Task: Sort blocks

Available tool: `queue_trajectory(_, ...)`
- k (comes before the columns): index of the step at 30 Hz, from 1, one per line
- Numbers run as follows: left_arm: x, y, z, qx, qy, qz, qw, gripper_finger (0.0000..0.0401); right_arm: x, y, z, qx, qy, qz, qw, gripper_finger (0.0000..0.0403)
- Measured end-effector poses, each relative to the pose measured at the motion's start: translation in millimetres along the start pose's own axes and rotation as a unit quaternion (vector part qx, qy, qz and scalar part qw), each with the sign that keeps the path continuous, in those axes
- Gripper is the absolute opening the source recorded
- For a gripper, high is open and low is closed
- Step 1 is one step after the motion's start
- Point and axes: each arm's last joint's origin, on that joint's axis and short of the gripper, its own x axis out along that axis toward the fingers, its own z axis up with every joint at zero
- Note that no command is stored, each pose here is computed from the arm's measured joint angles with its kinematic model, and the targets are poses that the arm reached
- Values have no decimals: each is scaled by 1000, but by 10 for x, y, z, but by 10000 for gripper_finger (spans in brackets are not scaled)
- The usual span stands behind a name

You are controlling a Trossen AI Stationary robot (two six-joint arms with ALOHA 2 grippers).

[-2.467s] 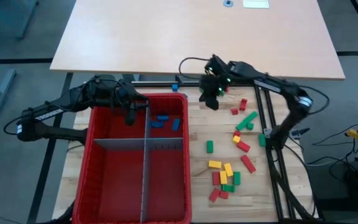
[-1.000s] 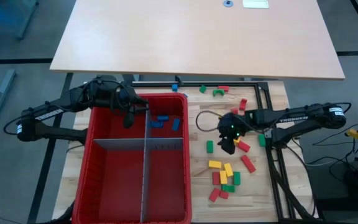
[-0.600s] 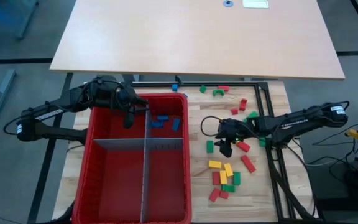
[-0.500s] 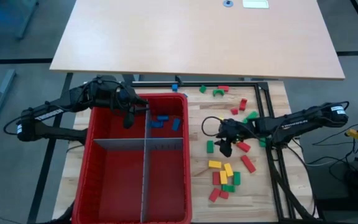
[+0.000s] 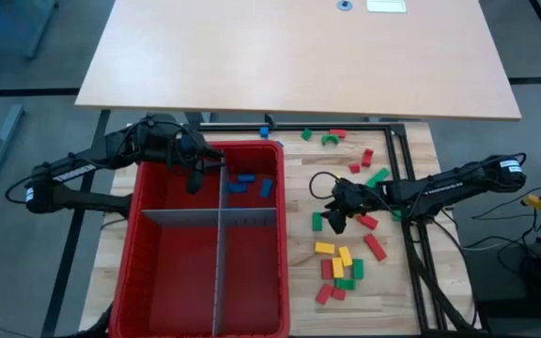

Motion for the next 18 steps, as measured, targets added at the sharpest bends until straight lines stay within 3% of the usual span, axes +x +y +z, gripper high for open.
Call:
queue_trajectory(8, 0, -2, -11, 6, 6, -1, 1000, 110, 91, -18, -49, 25, 26, -9, 999, 202)
queue_trajectory(18, 0, -2, -14, 10, 7, -1, 1000, 107, 307, 34, -18, 44, 61, -29, 997, 265)
